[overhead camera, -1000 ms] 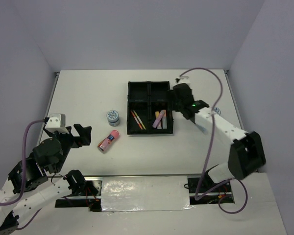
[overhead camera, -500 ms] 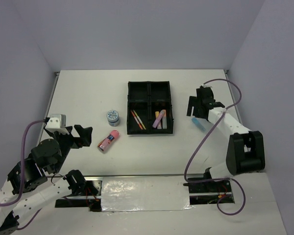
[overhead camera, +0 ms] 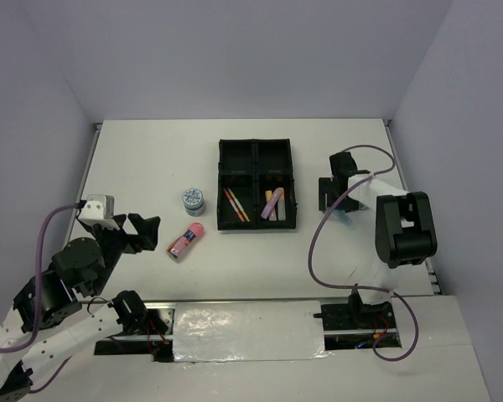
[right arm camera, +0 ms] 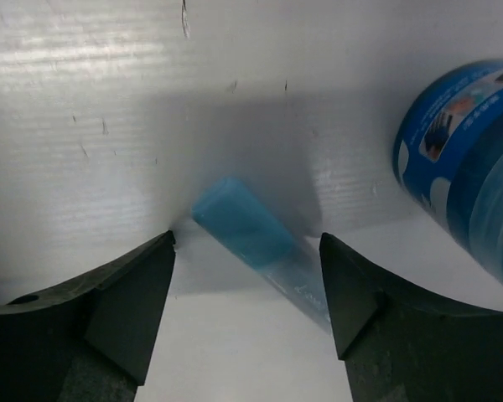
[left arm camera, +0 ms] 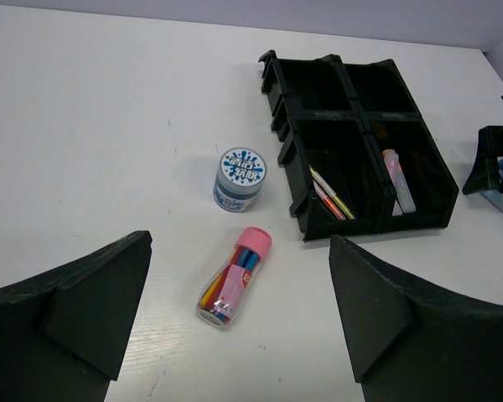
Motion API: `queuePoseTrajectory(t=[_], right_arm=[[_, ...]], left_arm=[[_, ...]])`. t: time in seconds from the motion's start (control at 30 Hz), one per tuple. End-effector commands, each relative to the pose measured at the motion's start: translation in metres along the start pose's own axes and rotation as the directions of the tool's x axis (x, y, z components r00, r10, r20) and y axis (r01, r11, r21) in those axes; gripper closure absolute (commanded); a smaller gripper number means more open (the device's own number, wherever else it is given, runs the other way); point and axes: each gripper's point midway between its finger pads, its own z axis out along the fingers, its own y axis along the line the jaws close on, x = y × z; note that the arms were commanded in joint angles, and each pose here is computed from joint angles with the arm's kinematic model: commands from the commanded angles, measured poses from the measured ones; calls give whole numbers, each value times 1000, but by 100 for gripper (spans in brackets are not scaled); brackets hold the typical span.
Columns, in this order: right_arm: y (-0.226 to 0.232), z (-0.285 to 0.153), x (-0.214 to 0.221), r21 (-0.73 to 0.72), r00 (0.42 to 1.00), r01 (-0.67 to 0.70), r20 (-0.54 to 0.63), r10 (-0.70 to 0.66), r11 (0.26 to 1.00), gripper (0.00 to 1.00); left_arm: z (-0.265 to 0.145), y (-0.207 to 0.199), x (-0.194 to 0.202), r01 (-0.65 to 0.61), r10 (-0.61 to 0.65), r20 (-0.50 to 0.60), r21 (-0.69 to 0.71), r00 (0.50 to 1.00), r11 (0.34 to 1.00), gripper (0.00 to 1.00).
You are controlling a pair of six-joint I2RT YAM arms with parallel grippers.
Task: Sort the stationery into containers
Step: Pick up the pen from the corner of the board, then place the pen in the storage box.
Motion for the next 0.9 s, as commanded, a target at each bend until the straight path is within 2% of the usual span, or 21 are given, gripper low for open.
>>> queuePoseTrajectory(t=[0.0,0.03,0.07,0.13,0.17,0.23,0.27,0.4,0.5,0.6,0.63,0.8,0.87], right_arm=[[-3,5,5,-7,998,30,-56,-30,1000,24],[-3,5,5,-7,998,29,-59,-29,1000,29],[-1,3,5,-16,998,33,-58,-34,999,47],[6,2,9,-59,997,29,-71,-33,998,63],[7,0,10,-62,997,19,-78,-24,998,82],[9,-1,15,-79,996,10,-87,-17,997,92],[11,-5,14,-86,997,-2,-75,-4,996,100],[21,-19,4,-151,998,-61,-2,62,987,100],[24,-52,-15,-166,987,-111,95,128,980,100],[21,-102,-39,-140,957,-132,241,164,981,100],[28,-127,-47,-185,934,-135,303,187,973,100],[88,-190,-66,-349,891,-19,419,174,937,100],[118,-206,-70,-380,869,23,465,170,925,100]], left_arm=[[-1,-2,-8,12,-13,33,16,999,1000,1],[-1,-2,-8,14,-14,33,14,999,1000,1],[-1,-2,-8,13,-14,33,14,999,1000,1],[-1,-2,-9,15,-16,36,14,999,1000,1],[0,-2,-8,14,-14,35,10,999,1000,1],[-1,-1,-8,12,-13,35,8,999,1000,1],[0,-1,-7,11,-11,32,9,999,1000,1],[-1,0,-8,14,-14,36,2,999,1000,1],[0,1,-8,16,-16,37,-7,999,1000,1],[2,2,-7,11,-10,31,-21,999,1000,1],[3,2,-5,5,-4,24,-24,1000,1000,1],[6,11,-4,9,-8,14,-100,1000,995,1],[9,25,-6,32,-27,28,-207,999,978,1]])
